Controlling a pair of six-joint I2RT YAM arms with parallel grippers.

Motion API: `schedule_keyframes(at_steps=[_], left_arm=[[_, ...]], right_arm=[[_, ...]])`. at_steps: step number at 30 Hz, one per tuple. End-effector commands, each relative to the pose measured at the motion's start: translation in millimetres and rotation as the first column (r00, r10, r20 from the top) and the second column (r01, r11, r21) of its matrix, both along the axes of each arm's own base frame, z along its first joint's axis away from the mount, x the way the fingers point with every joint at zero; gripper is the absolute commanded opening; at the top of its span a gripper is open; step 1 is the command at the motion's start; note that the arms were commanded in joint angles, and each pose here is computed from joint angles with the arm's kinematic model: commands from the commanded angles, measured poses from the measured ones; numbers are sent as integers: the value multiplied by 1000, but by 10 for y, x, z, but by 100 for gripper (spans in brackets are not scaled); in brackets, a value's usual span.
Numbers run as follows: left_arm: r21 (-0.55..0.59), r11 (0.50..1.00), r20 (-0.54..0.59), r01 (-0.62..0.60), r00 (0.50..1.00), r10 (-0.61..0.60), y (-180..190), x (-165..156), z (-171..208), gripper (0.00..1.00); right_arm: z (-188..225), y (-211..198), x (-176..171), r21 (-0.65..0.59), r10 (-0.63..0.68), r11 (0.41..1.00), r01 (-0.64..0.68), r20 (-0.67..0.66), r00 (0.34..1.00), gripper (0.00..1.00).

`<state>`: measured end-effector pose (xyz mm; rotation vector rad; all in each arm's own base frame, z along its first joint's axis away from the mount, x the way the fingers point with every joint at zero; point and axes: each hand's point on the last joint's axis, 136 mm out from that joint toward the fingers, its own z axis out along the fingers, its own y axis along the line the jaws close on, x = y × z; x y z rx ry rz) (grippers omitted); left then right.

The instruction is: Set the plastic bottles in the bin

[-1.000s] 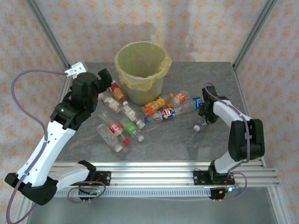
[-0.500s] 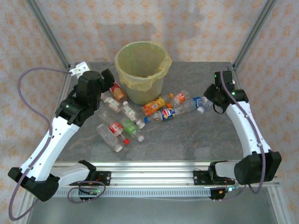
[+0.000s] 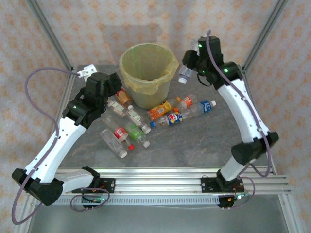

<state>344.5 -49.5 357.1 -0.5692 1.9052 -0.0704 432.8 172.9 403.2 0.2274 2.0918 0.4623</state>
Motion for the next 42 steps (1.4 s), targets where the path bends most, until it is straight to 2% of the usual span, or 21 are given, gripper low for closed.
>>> schedule_keyframes(at_steps=[1, 8, 18, 28, 42], left_arm=[[-5, 1000, -13, 1, 1000, -1, 17, -11, -14, 100], [-13, 1000, -27, 25, 999, -25, -41, 23, -64, 100], [-1, 999, -39, 36, 999, -36, -82, 93, -114, 100], [6, 1000, -48, 31, 998, -30, -85, 130, -172, 100], [3, 999, -52, 33, 998, -32, -100, 144, -172, 100]], right_arm=[[168, 237, 153, -41, 42, 998, -40, 53, 998, 38], [266, 734, 576, -20, 115, 993, -113, 117, 986, 38], [-178, 1280, 964, -33, 194, 981, -191, 125, 973, 40], [-772, 1486, 1175, -114, 221, 970, -213, 58, 974, 42], [-1436, 1506, 1268, -205, 226, 950, -235, -67, 972, 43]])
